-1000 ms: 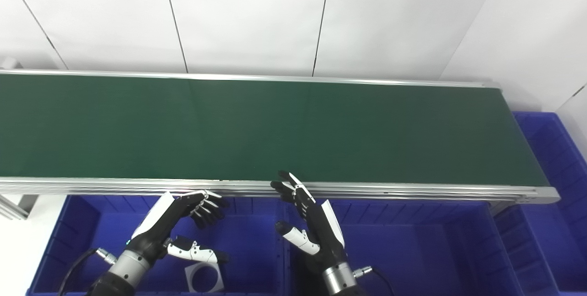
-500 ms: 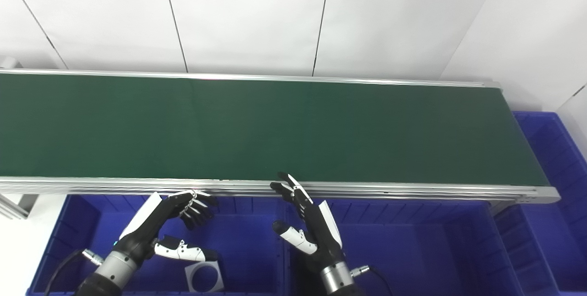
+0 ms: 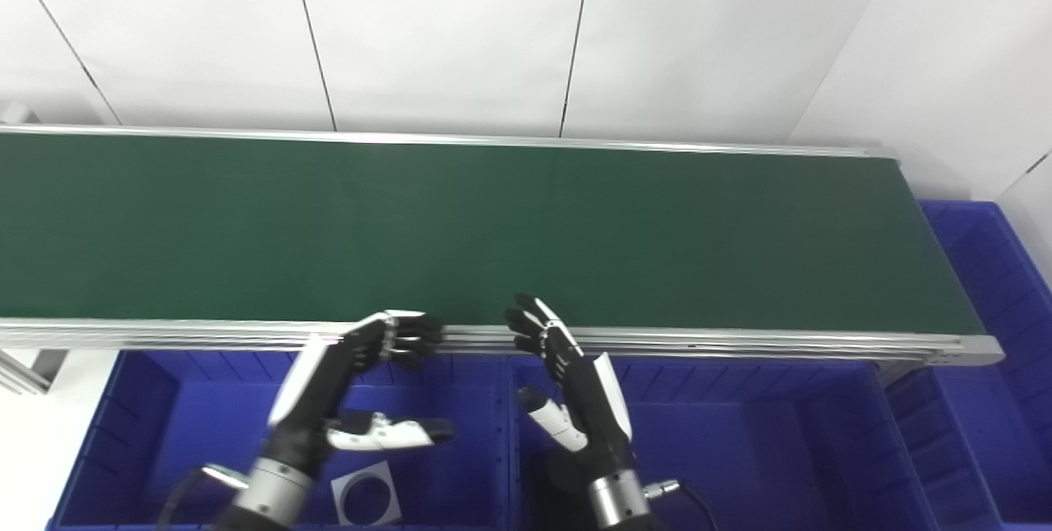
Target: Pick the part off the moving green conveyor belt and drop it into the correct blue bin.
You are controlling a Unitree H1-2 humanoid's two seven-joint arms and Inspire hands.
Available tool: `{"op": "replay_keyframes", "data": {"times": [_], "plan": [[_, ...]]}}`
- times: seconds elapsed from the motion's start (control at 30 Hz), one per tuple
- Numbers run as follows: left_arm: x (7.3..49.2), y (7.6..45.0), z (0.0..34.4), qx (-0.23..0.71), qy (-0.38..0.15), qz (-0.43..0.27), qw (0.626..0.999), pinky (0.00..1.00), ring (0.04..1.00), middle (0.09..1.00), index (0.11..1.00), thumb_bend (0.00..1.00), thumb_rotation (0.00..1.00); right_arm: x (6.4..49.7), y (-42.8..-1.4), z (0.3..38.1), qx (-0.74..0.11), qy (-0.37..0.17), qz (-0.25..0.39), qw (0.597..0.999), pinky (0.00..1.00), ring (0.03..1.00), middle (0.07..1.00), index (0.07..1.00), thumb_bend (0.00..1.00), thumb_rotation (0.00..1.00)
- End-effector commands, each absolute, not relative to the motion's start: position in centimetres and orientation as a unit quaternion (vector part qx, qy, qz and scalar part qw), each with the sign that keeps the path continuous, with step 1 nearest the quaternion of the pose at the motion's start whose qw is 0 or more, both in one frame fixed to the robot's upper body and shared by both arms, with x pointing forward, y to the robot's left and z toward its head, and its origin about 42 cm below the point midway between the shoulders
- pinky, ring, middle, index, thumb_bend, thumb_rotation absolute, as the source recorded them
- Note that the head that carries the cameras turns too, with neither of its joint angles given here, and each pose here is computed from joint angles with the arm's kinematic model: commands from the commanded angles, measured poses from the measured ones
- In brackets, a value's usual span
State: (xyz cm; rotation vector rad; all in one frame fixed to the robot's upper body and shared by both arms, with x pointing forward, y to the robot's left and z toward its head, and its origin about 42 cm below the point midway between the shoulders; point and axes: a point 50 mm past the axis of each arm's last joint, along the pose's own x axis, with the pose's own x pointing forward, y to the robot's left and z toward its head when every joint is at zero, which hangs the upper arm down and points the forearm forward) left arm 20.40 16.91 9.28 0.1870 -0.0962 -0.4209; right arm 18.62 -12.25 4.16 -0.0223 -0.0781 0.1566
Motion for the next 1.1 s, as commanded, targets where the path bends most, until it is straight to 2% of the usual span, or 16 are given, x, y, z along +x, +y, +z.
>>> {"op": "replay_keyframes", "data": {"times": [0.0, 0.17, 0.43, 0.63, 0.83, 0.93, 1.07], "plan": [[20.8, 16.7, 9.8, 0.087, -0.077, -0.197, 0.974, 0.71, 0.778, 0.799, 0.759, 0.81, 0.44, 18.4, -12.3, 5.5, 0.004, -0.083, 0.070, 0.994, 0.80, 0.845, 0.842, 0.886, 0.90, 0.87], [20.7, 15.6, 8.6, 0.060, -0.062, -0.187, 0.978, 0.81, 0.839, 0.853, 0.820, 0.82, 0.51, 17.8, -13.5, 5.6, 0.011, -0.081, 0.044, 0.996, 0.77, 0.812, 0.829, 0.862, 0.86, 0.90], [20.7, 13.8, 7.7, 0.043, -0.062, -0.199, 0.977, 0.86, 0.899, 0.921, 0.849, 0.81, 0.53, 16.9, -14.6, 4.9, 0.001, -0.067, 0.038, 0.997, 0.77, 0.807, 0.821, 0.853, 0.79, 0.96], [20.8, 13.3, 7.0, 0.063, -0.093, -0.216, 0.970, 0.83, 0.901, 0.925, 0.839, 0.78, 0.50, 16.5, -15.4, 4.2, -0.007, -0.053, 0.030, 0.998, 0.78, 0.819, 0.828, 0.855, 0.79, 0.97], [20.6, 13.2, 6.4, 0.069, -0.098, -0.216, 0.969, 0.85, 0.898, 0.908, 0.822, 0.80, 0.52, 16.5, -15.6, 3.8, -0.018, -0.048, 0.037, 0.998, 0.80, 0.832, 0.840, 0.853, 0.82, 0.96], [20.4, 13.0, 6.2, 0.067, -0.097, -0.215, 0.969, 0.83, 0.889, 0.899, 0.813, 0.79, 0.53, 16.4, -15.6, 3.6, -0.034, -0.047, 0.037, 0.998, 0.83, 0.868, 0.878, 0.854, 0.86, 0.97], [20.2, 12.5, 6.0, 0.066, -0.098, -0.223, 0.968, 0.82, 0.883, 0.896, 0.814, 0.79, 0.57, 16.2, -15.6, 3.4, -0.042, -0.045, 0.033, 0.998, 0.85, 0.888, 0.913, 0.865, 0.87, 0.96]]}}
